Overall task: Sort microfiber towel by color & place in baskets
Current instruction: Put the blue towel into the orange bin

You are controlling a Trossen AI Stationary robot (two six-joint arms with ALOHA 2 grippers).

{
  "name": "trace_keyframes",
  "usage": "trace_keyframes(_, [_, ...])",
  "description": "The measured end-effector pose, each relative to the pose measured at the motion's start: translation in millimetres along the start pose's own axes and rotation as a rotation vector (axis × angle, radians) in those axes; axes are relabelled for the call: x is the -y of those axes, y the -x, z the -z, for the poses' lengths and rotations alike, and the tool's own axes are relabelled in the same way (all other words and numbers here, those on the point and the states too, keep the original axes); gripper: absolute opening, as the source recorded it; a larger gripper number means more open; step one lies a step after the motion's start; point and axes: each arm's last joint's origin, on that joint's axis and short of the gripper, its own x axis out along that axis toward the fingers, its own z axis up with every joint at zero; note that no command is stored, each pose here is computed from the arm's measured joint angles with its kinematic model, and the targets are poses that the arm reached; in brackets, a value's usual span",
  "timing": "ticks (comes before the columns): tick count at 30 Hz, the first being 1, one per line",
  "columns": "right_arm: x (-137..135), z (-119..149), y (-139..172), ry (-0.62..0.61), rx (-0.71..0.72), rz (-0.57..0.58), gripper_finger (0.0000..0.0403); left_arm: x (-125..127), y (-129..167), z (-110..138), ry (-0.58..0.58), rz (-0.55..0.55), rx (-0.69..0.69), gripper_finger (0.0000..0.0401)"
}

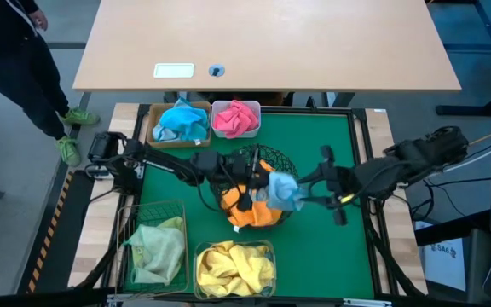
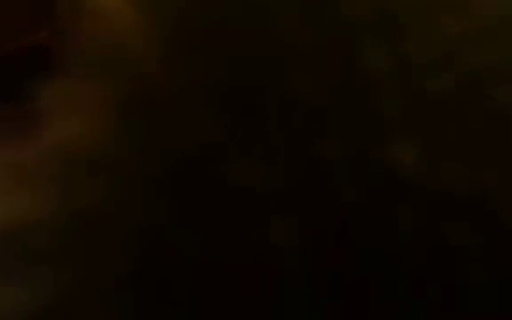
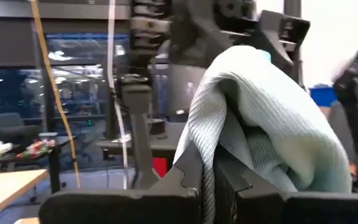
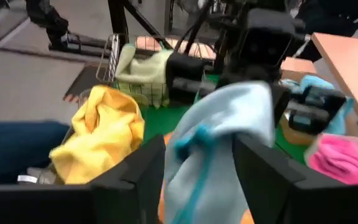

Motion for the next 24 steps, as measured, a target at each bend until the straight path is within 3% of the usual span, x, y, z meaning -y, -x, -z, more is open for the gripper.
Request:
trace_keyframes(6, [15, -11, 48, 0.053, -0.045, 0.036, 0.0193, -37, 9, -28, 0.016, -0.093, 0.071, 0.0002])
trace_keyframes(10, [26, 4, 73, 0.082, -0.008, 0.075, 0.0188, -64, 23, -57, 0.003, -0.160, 0.120, 0.0002])
trace_keyframes(15, [33, 47, 76, 0.048, 0.084, 0.138, 0.0186, -91, 51, -99, -0.033, -0.257, 0.130, 0.0002])
trace_keyframes(24, [35, 145, 43, -0.020, 0.322, 0.137, 0.0186, -114, 112, -161, -0.079, -0.434, 0.089, 0.0002])
